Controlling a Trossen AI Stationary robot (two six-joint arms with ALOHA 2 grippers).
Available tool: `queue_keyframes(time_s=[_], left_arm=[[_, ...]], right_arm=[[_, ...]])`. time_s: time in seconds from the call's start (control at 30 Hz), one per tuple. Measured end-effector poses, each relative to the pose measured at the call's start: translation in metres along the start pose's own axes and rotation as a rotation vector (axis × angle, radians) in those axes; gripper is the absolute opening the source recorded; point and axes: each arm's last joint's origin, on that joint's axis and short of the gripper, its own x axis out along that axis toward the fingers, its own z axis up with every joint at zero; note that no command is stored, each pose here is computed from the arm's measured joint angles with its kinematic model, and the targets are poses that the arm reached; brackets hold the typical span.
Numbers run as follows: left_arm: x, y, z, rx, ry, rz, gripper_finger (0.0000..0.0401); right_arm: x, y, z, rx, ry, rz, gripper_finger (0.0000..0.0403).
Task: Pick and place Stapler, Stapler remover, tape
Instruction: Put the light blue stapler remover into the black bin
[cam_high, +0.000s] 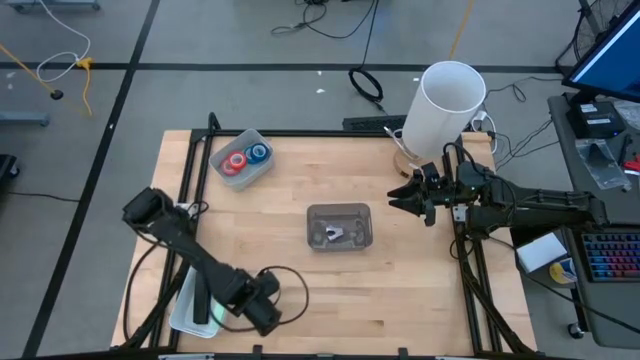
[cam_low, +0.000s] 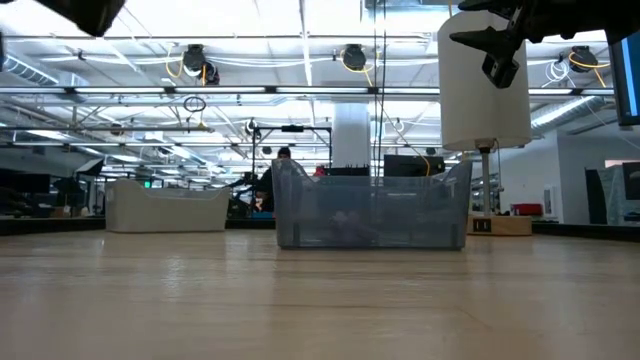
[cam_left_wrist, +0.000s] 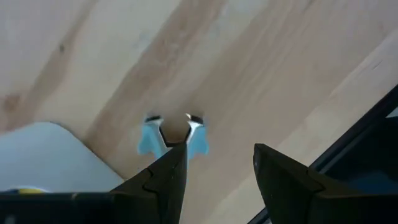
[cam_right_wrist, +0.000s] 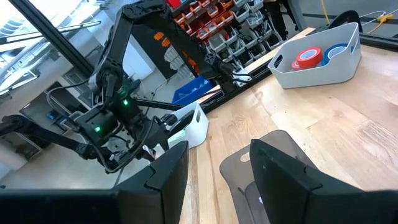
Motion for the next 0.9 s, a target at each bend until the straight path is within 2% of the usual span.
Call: queue_keyframes(time_s=[0.17,0.37,0.9], left_arm=[[0.006,0.000,-0.018,-0.002,0.030,0.002,0.0184],[0.008,-0.001,-0.027,0.022,0.040,0.010,0.0184],[0.038,-0.003,-0.026,0.036,0.017,0.105,0.0184]], right_arm=[[0.000,0.000,0.000,0.000,0.000,-0.001,0.0167],[0.000,0.000,0.000,-0.005,-0.001,-0.002,0.0167],[0.000,0.000,0.000,-0.008,-0.002,-0.003,0.0167]])
